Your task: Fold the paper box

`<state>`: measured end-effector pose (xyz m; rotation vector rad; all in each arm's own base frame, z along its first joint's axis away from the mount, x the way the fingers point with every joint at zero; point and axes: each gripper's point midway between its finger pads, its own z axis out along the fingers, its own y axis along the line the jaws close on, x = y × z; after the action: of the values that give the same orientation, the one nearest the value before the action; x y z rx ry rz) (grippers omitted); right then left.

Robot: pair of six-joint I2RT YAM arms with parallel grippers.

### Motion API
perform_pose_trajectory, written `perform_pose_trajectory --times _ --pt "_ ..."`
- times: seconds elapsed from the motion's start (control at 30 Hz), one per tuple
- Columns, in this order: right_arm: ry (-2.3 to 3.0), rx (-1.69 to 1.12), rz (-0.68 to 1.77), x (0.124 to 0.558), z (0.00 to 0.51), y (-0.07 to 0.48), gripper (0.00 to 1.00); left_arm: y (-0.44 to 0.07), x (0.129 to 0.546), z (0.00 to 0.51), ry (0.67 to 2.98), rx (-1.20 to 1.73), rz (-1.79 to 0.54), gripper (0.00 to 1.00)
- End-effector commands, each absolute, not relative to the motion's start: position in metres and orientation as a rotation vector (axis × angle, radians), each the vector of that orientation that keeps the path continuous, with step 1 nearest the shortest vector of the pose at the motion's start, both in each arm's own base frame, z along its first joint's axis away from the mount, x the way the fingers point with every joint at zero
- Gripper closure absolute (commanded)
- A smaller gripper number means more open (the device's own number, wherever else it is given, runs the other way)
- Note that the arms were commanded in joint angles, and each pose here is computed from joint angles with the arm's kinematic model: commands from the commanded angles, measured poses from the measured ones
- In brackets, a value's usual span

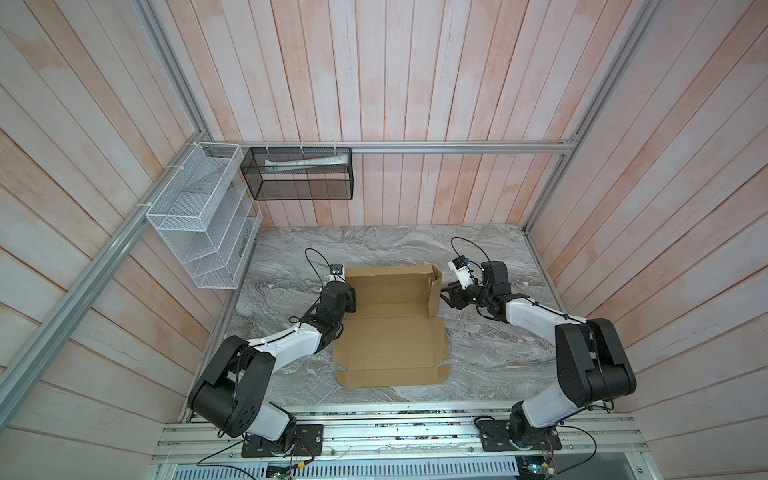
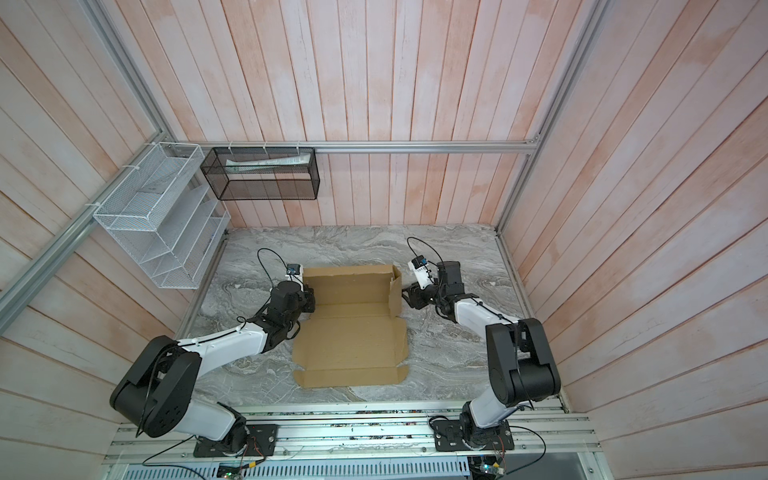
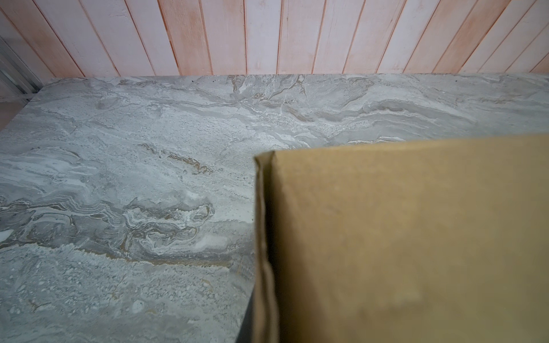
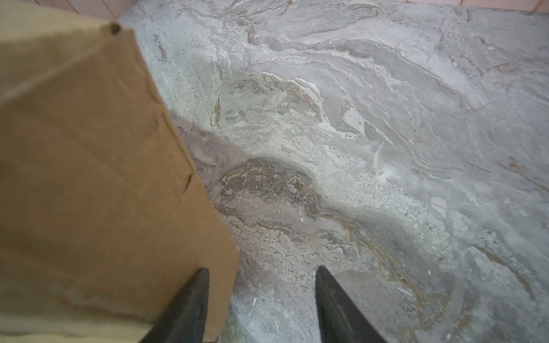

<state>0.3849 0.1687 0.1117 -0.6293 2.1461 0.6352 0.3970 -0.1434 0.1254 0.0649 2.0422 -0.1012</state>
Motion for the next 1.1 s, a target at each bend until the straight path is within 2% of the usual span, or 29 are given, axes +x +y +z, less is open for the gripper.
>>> perform_pose_trajectory --times 0.0,1.07 --pt "2.157 -0.624 0.626 0.374 0.113 0.168 0.43 -0.144 0.404 0.139 2.009 0.053 -0.107 1.00" --pt "2.190 -0.623 0.599 0.358 0.110 0.165 0.46 -0.144 0.402 0.141 2.003 0.043 -0.120 1.00"
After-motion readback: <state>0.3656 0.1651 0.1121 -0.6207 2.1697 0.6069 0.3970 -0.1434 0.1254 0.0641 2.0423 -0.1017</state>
